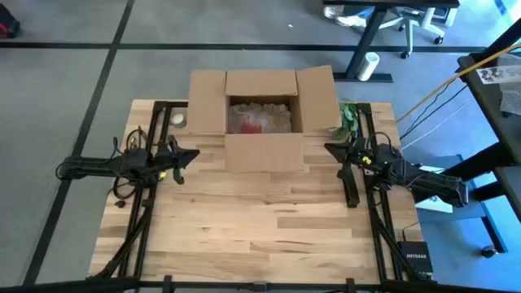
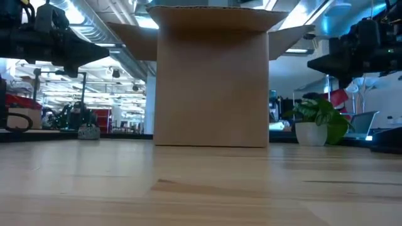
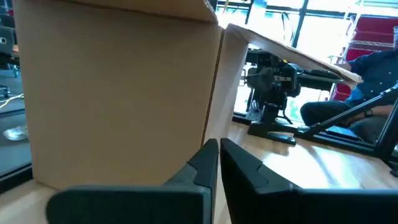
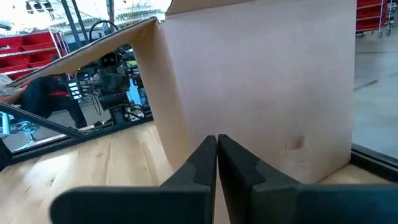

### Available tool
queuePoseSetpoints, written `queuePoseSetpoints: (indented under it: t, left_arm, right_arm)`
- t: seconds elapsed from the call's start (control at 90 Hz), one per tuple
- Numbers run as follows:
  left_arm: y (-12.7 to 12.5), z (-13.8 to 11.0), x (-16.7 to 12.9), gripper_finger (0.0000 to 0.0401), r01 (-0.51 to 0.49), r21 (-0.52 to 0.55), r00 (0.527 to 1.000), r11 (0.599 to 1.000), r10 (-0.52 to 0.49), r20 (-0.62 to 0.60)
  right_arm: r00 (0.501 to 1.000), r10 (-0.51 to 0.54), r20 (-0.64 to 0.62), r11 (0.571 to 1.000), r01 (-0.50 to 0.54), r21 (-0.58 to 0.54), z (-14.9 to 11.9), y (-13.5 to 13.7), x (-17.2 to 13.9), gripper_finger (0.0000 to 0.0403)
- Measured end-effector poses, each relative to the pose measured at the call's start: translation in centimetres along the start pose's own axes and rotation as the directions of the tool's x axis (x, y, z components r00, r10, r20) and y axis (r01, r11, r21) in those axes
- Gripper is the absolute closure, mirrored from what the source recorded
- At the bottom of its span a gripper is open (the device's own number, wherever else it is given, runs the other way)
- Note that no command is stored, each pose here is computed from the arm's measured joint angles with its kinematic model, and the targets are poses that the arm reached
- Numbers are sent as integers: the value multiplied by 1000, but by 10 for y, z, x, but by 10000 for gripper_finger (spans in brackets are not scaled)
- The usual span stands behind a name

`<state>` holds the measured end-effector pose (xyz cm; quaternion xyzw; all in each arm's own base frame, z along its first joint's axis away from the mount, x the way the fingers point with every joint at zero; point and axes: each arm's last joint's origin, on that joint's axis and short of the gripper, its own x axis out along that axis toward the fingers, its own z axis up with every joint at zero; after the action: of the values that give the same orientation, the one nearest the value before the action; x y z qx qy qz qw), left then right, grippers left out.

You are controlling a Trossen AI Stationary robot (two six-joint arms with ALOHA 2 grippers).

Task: Wrap mug
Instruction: Return to Home Position

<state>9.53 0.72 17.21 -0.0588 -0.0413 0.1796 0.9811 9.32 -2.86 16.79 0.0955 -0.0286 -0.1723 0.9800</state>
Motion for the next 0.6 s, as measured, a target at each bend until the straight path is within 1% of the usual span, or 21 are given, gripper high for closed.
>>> queuePoseSetpoints:
  t: [0.6]
  left_arm:
    - [0, 0, 0, 401, 0, 0, 1000, 1000, 0, 0]
  right_arm:
    - [1000, 7, -2, 1000, -7, 0, 0, 0, 0, 403]
